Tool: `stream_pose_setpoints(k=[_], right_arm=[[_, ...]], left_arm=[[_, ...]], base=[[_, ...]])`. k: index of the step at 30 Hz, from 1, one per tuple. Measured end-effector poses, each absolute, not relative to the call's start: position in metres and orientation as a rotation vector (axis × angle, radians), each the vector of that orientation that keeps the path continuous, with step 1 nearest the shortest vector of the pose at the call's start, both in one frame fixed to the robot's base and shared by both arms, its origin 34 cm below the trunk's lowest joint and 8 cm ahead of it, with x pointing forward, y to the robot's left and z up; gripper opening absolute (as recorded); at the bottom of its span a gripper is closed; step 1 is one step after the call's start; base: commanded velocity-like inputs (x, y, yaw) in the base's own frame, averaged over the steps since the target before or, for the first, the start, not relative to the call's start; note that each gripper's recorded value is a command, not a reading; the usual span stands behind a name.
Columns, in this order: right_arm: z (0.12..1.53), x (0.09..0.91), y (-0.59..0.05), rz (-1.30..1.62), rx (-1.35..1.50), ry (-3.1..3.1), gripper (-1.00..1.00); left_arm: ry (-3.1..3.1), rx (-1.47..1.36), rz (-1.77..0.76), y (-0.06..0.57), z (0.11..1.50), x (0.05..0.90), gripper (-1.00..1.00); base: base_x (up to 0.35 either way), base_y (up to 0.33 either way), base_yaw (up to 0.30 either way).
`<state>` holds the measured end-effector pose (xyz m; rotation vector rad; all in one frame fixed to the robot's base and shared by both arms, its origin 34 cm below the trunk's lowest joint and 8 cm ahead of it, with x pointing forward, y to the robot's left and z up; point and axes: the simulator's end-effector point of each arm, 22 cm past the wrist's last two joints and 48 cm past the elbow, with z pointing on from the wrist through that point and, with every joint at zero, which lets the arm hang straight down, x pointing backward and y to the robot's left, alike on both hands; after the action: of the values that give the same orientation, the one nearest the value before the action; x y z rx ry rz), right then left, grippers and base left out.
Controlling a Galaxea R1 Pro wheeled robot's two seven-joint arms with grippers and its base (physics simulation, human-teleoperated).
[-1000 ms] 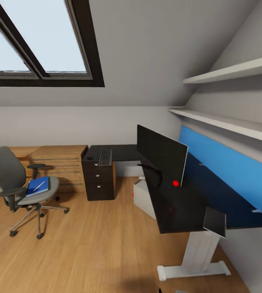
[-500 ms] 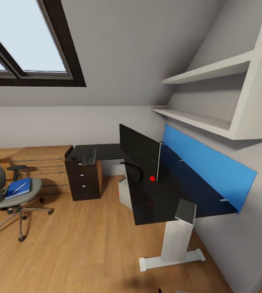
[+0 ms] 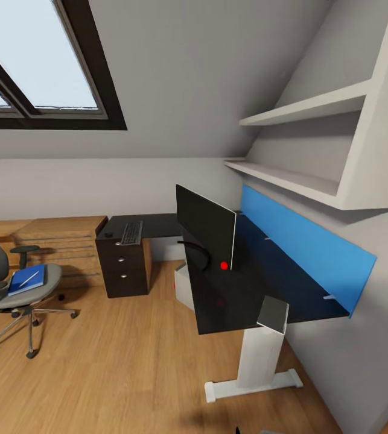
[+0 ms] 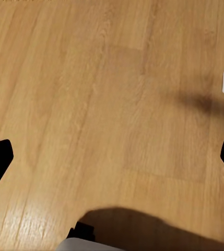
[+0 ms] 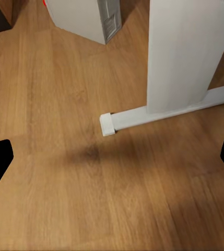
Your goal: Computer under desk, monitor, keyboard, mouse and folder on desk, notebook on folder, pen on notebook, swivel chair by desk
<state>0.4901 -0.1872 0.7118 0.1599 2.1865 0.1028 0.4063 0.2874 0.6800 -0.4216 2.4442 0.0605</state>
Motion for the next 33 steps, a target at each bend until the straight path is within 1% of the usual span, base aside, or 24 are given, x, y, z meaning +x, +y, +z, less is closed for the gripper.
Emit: stream_pose_setpoints(k=[21,33], right_arm=[[0.724,0.485,-0.187,0.104,0.161,2.187,1.0],[0.723,0.486,-0.187,0.103,0.162,2.186,1.0]], left_arm=[[2.442,-0.423,0.061,0.288,0.693,0.402,1.0],[2.396,-0.425,0.054,0.289,0.705,0.42,1.0]], base=[[0.0,0.0,0.0],[0.0,0.0,0.0]])
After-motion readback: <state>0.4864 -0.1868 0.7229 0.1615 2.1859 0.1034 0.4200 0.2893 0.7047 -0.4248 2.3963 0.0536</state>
